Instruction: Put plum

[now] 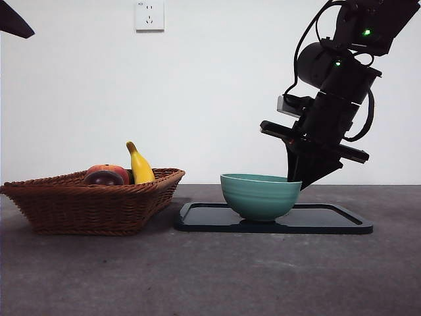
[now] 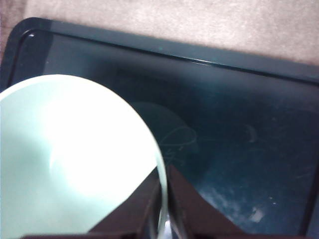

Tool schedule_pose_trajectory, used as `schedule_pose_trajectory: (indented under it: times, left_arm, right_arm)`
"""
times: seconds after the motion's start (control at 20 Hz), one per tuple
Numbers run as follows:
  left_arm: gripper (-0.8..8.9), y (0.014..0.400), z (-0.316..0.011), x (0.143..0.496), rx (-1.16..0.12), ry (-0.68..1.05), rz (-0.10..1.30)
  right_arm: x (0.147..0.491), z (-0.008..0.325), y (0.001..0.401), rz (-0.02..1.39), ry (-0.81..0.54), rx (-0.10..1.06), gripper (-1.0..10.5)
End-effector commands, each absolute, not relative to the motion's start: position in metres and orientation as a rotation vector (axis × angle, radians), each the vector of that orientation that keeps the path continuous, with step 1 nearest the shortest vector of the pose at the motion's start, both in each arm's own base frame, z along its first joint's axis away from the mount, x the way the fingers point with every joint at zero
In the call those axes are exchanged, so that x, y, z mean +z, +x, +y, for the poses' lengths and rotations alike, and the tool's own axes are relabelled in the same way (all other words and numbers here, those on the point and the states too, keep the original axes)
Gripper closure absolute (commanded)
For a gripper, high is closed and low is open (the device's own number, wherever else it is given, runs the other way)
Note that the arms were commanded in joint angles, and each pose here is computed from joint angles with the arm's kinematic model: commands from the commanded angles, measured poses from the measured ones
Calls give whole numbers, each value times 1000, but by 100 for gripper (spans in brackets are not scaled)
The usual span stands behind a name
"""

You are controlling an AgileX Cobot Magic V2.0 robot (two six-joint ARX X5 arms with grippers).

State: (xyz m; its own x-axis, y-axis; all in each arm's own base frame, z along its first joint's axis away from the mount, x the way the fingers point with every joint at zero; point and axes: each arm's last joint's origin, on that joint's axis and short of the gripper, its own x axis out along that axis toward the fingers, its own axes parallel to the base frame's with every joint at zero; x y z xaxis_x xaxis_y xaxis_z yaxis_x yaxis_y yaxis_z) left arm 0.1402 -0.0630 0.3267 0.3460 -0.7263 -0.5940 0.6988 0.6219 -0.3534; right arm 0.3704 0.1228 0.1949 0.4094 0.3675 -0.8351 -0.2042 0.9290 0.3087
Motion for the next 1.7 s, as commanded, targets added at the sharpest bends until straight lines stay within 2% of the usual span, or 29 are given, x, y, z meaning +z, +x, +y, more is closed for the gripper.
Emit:
schedule_pose_trajectory:
  times: [0.05, 0.25, 0.45, 0.65, 0.75, 0.9, 1.0, 1.4, 1.7]
  left_arm:
    - [413, 141, -64, 333, -939, -25, 764]
    - [413, 141, -64, 333, -939, -25, 764]
    - [413, 141, -64, 333, -939, -25, 765]
    - [413, 141, -64, 333, -940, -22, 762]
    - [413, 141, -64, 333, -940, -22, 762]
    - [413, 141, -64, 333, -940, -22, 763]
    - [413, 141, -64, 333, -940, -22, 763]
    - [413, 141, -64, 333, -940, -22, 762]
    - [413, 141, -64, 333, -940, -22, 763]
  right_arm:
    - [213, 125, 371, 1028, 148, 365, 937]
    - [269, 118, 347, 892, 156, 398, 937]
    - [325, 107, 298, 828, 95, 447, 937]
    - [359, 101, 249, 796, 61, 494, 937]
    - [365, 101, 227, 797, 42, 524, 938]
    - [355, 102, 206, 793, 27, 562, 937]
    - [335, 105, 198, 825, 12, 581, 937]
    - [246, 128, 193, 936, 0, 637, 937]
    - [203, 146, 202, 1040, -43, 645, 937]
